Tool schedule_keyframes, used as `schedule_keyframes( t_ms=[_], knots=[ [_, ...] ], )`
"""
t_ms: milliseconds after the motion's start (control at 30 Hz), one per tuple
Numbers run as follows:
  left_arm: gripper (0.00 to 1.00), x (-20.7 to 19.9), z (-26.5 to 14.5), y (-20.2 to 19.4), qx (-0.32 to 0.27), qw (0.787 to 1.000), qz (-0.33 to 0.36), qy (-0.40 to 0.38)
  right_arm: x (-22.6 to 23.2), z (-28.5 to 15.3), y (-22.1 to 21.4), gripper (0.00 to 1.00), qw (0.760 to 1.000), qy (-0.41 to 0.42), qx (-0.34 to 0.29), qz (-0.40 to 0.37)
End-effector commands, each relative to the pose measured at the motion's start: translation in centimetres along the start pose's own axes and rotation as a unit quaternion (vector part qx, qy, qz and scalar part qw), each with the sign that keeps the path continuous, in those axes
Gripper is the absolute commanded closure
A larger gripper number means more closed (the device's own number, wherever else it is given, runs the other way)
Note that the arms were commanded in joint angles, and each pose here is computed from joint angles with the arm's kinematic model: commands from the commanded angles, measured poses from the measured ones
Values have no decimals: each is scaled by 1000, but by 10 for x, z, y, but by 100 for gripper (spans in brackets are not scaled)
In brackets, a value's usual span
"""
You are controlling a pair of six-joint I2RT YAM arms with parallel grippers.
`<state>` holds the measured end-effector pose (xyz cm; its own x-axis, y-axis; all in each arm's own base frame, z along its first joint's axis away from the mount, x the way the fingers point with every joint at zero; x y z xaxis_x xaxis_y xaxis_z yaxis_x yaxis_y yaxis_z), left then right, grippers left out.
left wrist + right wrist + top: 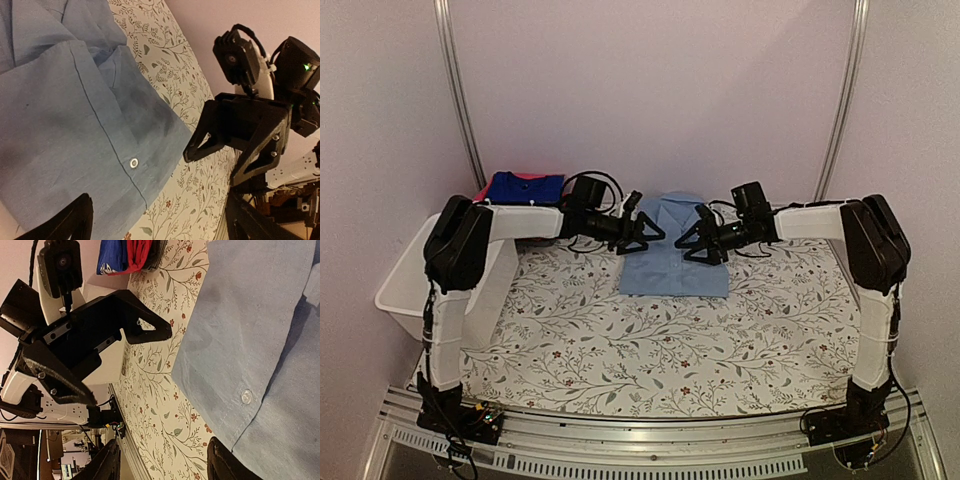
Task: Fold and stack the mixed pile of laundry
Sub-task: Adjust the rectangle-folded shirt at the center of the board, then adjust the 2/3-rectangle-folded shirt at the center of the board.
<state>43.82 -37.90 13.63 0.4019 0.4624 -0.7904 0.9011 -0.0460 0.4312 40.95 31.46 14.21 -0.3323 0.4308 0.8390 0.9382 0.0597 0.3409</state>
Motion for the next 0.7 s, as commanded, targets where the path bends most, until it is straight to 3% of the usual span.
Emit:
schedule_keyframes(
  t_ms=[0, 200, 367, 500, 667],
  knots=[
    [6, -9, 33, -18, 25, 997, -22, -66, -24, 21, -11, 42, 997, 53, 11, 61],
    [3, 41, 51, -60, 51, 992, -102, -56, -84, 36, -67, 41, 986, 33, 38, 156],
    [2, 54, 41, -108, 73, 988, -132, -38, -109, 32, -116, 40, 974, 12, 55, 219],
    [1, 57, 18, -142, 78, 984, -155, -30, -108, 21, -146, 39, 969, 7, 67, 239],
    [0, 34, -8, -142, 66, 991, -118, -21, -64, 0, -138, 37, 981, 39, 63, 181]
  ],
)
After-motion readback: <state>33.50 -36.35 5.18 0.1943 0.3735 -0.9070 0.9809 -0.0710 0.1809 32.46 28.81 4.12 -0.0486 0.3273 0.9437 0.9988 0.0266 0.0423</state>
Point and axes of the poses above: each gripper's point midway between its finger pads, its own z axis out along the fingers, its own x axis along the line the jaws close on, y = z × x, the point moved 1 cm from there along -z, back along the fingers, and after that the axes turned 4 degrees about -z, right-handed, at the moved point
